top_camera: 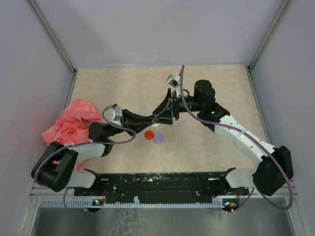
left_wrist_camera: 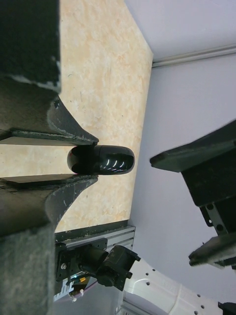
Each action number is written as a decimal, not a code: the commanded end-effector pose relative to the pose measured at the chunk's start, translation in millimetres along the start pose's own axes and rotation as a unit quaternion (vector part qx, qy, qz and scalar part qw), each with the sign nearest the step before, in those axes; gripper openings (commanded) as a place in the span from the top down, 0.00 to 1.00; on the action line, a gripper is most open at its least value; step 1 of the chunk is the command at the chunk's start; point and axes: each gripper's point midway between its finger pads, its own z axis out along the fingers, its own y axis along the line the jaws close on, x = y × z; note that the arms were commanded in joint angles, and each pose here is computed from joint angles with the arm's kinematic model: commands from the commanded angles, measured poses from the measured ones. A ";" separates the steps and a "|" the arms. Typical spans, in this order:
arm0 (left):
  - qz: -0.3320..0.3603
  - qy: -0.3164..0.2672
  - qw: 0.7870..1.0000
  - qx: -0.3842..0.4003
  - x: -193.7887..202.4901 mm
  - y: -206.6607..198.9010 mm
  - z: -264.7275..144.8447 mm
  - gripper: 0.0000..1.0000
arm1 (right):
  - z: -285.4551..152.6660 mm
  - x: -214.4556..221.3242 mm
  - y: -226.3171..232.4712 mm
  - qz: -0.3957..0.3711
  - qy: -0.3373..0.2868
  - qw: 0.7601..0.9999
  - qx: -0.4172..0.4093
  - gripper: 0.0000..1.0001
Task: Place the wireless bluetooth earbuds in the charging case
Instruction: Close the charging case, then place the charging case at the center of the board.
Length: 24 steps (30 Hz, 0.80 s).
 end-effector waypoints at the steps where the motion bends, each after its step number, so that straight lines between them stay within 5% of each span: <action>1: 0.077 -0.091 0.993 0.021 -47.2 -13.1 4.1 1.00 | -13.4 -19.1 11.8 -0.078 -0.030 0.996 0.021 0.37; 10: -0.084 -0.096 0.987 -0.093 -18.9 6.8 -20.6 1.00 | -84.3 -15.6 -66.9 -0.093 -0.079 0.926 0.356 0.33; 17: -0.237 0.028 0.933 -0.269 57.4 43.2 -55.2 1.00 | -116.6 13.5 -83.0 -0.085 -0.079 0.893 0.435 0.32; 24: -0.241 0.122 0.889 -0.370 90.4 84.2 -72.1 0.97 | -128.5 48.8 -96.6 -0.071 -0.058 0.881 0.463 0.33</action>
